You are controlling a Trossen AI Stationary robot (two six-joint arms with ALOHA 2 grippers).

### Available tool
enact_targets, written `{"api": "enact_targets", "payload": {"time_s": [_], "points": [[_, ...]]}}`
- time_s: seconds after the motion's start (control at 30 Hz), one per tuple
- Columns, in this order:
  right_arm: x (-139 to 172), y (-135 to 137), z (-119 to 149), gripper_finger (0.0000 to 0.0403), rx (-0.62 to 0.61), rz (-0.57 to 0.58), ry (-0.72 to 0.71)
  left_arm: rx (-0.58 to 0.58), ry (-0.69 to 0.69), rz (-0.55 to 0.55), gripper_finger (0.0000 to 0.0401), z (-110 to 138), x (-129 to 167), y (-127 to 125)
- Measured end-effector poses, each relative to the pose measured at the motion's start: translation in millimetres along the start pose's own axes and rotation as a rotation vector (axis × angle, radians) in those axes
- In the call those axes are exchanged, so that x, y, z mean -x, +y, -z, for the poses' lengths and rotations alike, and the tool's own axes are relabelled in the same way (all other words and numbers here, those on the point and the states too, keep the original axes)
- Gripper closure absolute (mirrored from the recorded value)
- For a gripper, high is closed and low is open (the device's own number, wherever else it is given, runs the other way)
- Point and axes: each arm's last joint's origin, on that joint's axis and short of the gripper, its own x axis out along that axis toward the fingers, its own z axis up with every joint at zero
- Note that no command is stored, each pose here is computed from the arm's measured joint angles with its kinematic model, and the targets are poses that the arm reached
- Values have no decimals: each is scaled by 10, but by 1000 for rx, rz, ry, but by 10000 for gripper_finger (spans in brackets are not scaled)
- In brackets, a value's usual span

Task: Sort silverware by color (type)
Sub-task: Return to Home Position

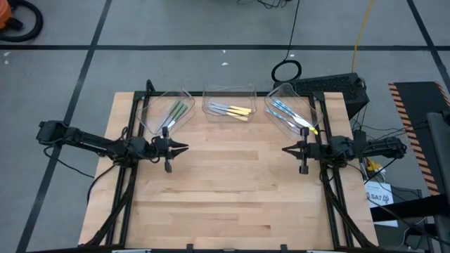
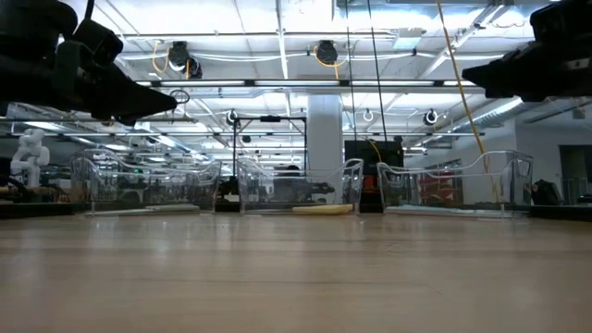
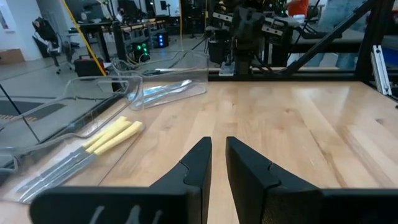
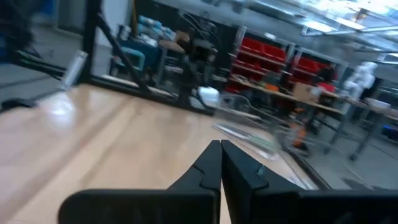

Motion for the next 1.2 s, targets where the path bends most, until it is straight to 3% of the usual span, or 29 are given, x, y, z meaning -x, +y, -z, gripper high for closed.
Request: {"api": "enact_targets", "payload": {"time_s": [0.27, 0.77, 0.97, 1.2], "points": [[-1, -10, 9, 401, -4, 19, 11, -57, 29, 0, 345, 12, 47, 12], [-12, -4, 24, 401, -20, 12, 30, -28, -15, -33, 346, -39, 385, 121], [-38, 10, 55, 401, -24, 2, 70, -36, -107, 39, 346, -107, 464, 117], [-46, 14, 66, 401, -47, -1, 84, -48, -95, 114, 346, -90, 462, 96]]}}
